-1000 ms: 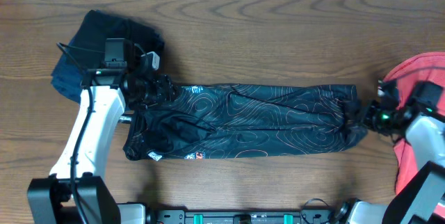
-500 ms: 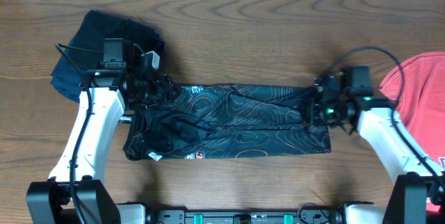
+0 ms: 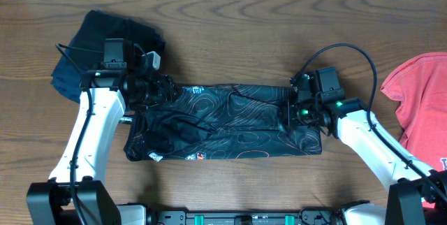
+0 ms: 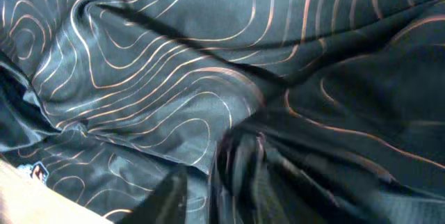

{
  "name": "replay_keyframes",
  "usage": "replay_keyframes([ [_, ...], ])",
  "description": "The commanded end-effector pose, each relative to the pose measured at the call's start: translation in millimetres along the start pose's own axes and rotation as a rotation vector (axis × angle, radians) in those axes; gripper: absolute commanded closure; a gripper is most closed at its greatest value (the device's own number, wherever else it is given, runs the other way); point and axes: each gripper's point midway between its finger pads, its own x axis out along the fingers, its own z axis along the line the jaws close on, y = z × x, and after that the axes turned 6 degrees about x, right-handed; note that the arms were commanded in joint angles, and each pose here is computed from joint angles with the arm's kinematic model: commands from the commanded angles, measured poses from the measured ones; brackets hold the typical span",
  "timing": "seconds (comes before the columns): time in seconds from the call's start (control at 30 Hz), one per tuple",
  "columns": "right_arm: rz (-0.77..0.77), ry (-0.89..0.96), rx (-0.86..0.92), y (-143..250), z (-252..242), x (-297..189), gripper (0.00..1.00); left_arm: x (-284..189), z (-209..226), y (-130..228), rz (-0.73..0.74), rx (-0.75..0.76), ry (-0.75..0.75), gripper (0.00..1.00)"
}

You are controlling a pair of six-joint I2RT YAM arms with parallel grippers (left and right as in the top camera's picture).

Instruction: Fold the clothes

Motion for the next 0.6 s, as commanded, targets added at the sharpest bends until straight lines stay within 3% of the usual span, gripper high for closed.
replay_keyframes([
  [0.0, -0.027, -0.042, -0.022, -7, 13, -9, 0.68, -7, -4, -6, -0.025, 0.011, 0.008, 0.39],
  [0.2, -0.173, -0.015, -0.003, -32, -2, -49, 0.66, -7, -4, -6, -0.025, 0.011, 0.008, 0.39],
  [0.37, -0.122, 0.072, 0.138, -18, -43, -58, 0.76, -7, -4, -6, -0.026, 0.012, 0.007, 0.39],
  [0.57, 0.047, 0.100, 0.163, 14, -52, -30, 0.53, -7, -4, -7, -0.029, 0.014, 0.008, 0.39],
])
